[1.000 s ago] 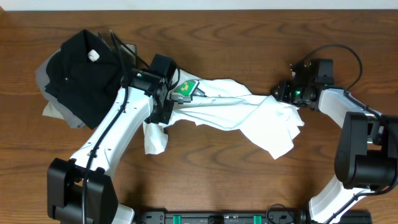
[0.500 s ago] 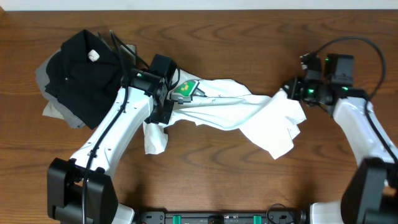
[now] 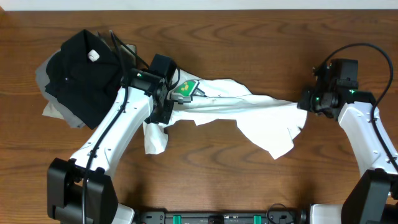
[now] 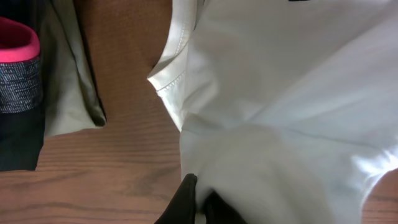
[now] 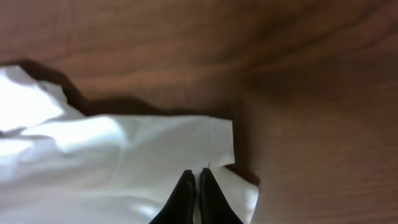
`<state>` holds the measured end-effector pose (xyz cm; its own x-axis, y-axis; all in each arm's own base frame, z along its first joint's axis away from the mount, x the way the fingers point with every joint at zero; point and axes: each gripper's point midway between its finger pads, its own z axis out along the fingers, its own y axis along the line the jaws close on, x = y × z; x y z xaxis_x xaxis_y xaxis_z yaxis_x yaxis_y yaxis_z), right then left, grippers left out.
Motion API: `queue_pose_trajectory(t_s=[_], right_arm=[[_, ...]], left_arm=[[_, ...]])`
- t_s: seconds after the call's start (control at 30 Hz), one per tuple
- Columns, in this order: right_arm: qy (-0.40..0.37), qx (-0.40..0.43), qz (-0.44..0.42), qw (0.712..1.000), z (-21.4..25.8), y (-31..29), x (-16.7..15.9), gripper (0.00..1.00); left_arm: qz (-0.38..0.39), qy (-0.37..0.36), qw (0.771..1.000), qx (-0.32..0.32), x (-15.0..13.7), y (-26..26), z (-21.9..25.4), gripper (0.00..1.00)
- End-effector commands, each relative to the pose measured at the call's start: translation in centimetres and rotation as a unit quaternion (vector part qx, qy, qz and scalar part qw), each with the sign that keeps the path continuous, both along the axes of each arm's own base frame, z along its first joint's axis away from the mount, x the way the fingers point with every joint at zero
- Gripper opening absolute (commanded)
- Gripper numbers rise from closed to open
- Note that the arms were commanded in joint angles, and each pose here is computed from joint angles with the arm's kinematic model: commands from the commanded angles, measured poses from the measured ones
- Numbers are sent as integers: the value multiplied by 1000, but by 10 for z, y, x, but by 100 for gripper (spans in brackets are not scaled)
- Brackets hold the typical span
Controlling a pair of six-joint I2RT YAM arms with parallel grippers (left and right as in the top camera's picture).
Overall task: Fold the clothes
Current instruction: 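Regrasp the shirt's right edge with the right gripper and pull rightward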
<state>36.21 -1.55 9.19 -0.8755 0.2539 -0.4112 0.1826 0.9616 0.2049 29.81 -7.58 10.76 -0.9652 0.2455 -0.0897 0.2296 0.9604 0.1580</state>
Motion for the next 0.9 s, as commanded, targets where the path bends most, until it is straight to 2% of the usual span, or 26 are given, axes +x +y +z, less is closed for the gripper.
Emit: queue_pose_trajectory(t_s=[0.0,0.2,0.37,0.5,0.53,0.57,0.63,0.7,0.77,0.87], right_arm=[[-12,4,-10,1000,3,-2,5,3],[-22,58,5,998,0,19,16,3],[-5,66,4,998,-27,25,26,8],[-28,74,10,997,-38,27,46,9],[-36,73,10,997,-39,27,51,12],[-42,72,10,996,-40,26,54,18],[-50,66,17,996,-41,23,58,42],[-52,57,26,997,-42,18,58,55],[-47,58,24,997,-43,12,55,60],[-32,63,27,997,-47,2,46,59]], left_arm=[[9,2,1000,9,1,4,-2,6],[9,0,1000,8,1,4,-2,6],[9,-3,1000,7,3,3,-2,6],[9,-4,1000,7,3,3,-2,6],[9,-4,1000,7,4,3,-2,6],[9,-5,1000,6,4,3,-2,6],[9,-6,1000,6,5,3,-2,6],[9,-7,1000,6,5,3,-2,6],[9,-9,1000,5,6,3,-2,6],[9,-9,1000,5,6,2,-2,6]])
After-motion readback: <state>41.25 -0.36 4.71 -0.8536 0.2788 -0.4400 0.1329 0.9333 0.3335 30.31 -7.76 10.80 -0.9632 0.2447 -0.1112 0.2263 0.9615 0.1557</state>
